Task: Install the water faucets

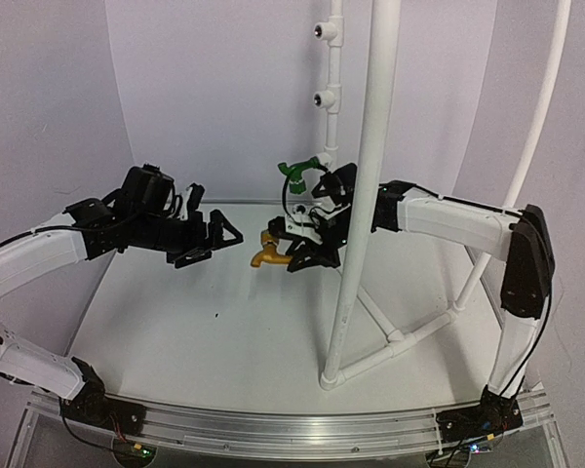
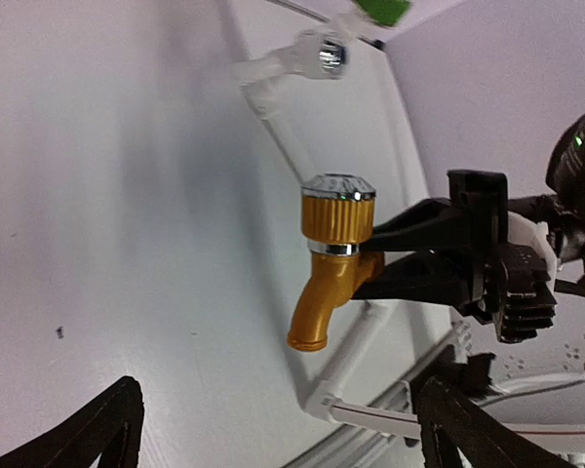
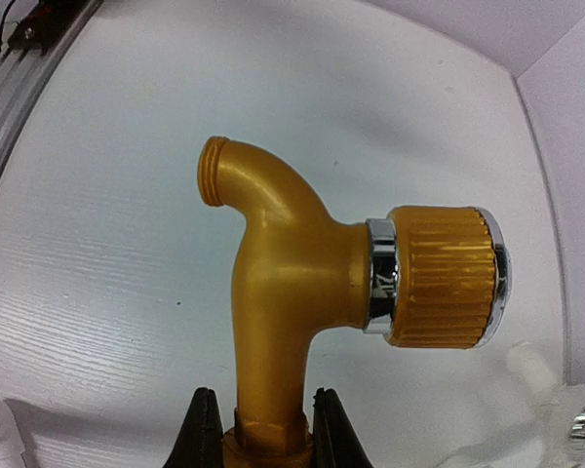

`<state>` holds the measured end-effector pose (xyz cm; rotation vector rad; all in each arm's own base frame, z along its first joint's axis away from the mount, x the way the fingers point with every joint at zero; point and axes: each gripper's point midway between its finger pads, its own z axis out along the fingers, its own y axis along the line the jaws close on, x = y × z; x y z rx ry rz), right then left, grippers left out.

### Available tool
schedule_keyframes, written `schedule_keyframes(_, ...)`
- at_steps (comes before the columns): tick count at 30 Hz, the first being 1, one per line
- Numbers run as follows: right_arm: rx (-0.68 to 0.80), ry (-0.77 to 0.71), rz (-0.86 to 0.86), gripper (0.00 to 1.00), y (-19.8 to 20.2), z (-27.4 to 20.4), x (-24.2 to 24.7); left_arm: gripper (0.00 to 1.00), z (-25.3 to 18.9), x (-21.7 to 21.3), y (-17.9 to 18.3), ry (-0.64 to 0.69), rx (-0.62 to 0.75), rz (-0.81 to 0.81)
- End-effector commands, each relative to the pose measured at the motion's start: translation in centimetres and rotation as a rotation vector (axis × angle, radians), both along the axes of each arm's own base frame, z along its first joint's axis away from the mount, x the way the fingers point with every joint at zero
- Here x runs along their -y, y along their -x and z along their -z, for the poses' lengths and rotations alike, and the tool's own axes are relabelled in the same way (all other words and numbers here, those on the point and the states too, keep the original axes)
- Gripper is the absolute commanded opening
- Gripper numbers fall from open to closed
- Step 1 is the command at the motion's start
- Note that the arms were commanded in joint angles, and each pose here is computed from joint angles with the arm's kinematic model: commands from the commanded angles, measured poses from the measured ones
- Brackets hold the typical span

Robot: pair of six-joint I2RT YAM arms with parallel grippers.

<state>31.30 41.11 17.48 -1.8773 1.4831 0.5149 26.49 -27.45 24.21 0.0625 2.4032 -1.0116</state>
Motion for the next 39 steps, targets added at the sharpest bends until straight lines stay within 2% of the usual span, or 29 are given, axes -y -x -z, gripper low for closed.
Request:
schedule_keyframes(1, 0.122, -0.119, -0.084, 0.0, 0.8, -6.4, -0.5, 0.94, -4.5, 4.7, 2.7, 0.19, -0.03, 0.308)
schedule_keyframes(6, 0.183, -0.152, -0.112, 0.0, 0.9, -8.6, -0.5, 0.87, -4.9, 7.0, 2.9, 0.27, -0.108, 0.395)
schedule_keyframes(13, 0.203, -0.195, -0.141, 0.0, 1.7, -10.6, -0.5, 0.76, -5.6, 8.4, 1.3, 0.345, -0.108, 0.394)
schedule_keyframes(24, 0.222, -0.229, -0.137, 0.0, 1.6, -12.1, -0.7, 0.5, -5.6, 9.3, -0.5, 0.445, -0.133, 0.395)
schedule_keyframes(39, 0.213, -0.248, -0.113, 0.0, 1.4, -12.7, -0.8, 0.43, -3.8, 10.2, -0.4, 0.464, -0.194, 0.438)
